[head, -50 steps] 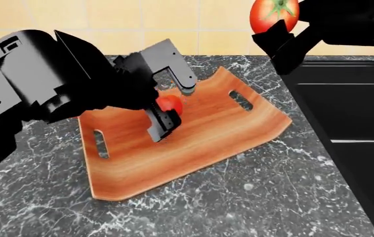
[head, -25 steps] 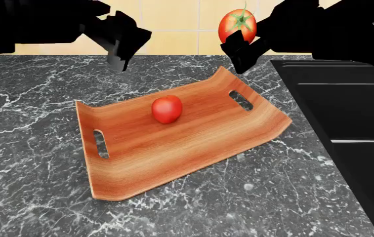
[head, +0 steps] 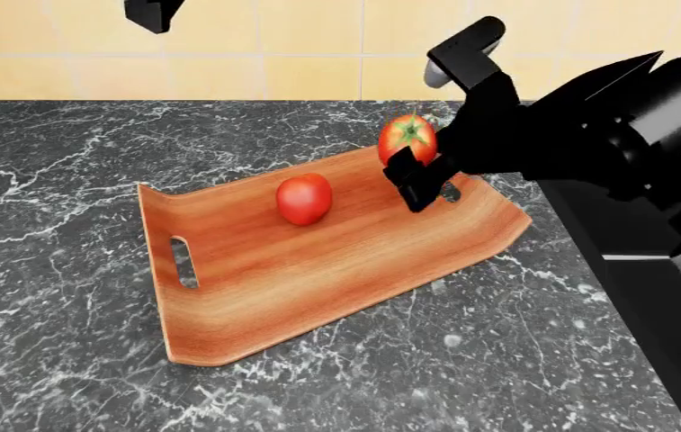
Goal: Pick up the fruits and vegetables and place them in the sink. Turn on the sink faucet to wash them. Then turn the sink off and put them in the tray.
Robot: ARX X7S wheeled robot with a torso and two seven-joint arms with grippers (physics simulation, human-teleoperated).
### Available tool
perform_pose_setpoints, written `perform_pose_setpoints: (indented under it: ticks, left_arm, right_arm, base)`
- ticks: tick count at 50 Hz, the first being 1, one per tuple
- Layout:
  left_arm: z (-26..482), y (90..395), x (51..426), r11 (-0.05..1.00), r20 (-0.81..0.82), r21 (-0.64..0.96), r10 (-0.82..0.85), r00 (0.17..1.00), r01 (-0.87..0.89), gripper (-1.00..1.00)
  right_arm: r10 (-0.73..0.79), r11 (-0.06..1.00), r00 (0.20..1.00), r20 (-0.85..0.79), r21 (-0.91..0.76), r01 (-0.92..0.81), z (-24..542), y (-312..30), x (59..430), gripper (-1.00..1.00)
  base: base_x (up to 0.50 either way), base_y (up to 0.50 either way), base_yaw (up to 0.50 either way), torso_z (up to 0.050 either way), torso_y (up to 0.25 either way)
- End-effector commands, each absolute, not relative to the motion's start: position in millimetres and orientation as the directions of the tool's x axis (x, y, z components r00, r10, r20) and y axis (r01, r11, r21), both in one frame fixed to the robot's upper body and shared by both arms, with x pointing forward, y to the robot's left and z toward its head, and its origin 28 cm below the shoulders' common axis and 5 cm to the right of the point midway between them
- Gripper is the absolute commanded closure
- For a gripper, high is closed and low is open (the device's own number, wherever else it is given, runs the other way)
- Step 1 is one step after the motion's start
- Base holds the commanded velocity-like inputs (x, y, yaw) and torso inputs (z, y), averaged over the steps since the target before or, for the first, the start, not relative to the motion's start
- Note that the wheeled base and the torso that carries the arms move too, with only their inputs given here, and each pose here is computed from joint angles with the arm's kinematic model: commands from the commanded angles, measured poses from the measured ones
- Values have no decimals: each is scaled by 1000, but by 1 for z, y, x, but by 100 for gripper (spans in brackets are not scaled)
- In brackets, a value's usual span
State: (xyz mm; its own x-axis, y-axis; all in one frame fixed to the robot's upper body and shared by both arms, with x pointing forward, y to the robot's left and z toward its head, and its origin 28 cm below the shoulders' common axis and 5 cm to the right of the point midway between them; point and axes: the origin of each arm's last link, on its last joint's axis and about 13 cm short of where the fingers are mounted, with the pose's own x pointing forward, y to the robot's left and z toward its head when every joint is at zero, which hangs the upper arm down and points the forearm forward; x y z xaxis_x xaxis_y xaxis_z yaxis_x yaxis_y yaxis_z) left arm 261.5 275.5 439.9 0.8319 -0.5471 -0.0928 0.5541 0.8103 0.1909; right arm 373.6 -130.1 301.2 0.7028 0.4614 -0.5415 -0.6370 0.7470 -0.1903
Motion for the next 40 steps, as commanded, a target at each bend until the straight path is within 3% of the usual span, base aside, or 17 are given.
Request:
perform_pose_setpoints:
  ticks: [1,7,8,32,40]
  left_arm:
    - [442,276,260,811,-77,187,-550,832,554,-100]
    - [440,276,261,810,-82,185,-552,830,557,-100]
    - [440,276,261,810,-82,185,-552,830,557,-100]
    - [440,273,262,805,-80,184,-560,825,565,-100]
    - [437,274,262,806,-69,167,-564,823,567,-100]
  right_arm:
    - [473,714,667,-575,-193,-673,290,-125,377,100]
    - [474,709,658,-585,-190,-680,286,-122,379,100]
    - [473,708,657,-586,-190,-680,285,-122,379,-100]
    - [490,723,685,-540,-188,-665,300,-125,374,-100]
    - [527,732,733,-431,-208,-649,337,-132,347,-100]
  base:
    - [0,0,0,0,0]
    - [0,0,0,0,0]
    - [0,0,0,0,0]
    - [0,0,0,0,0]
    - [0,0,0,0,0]
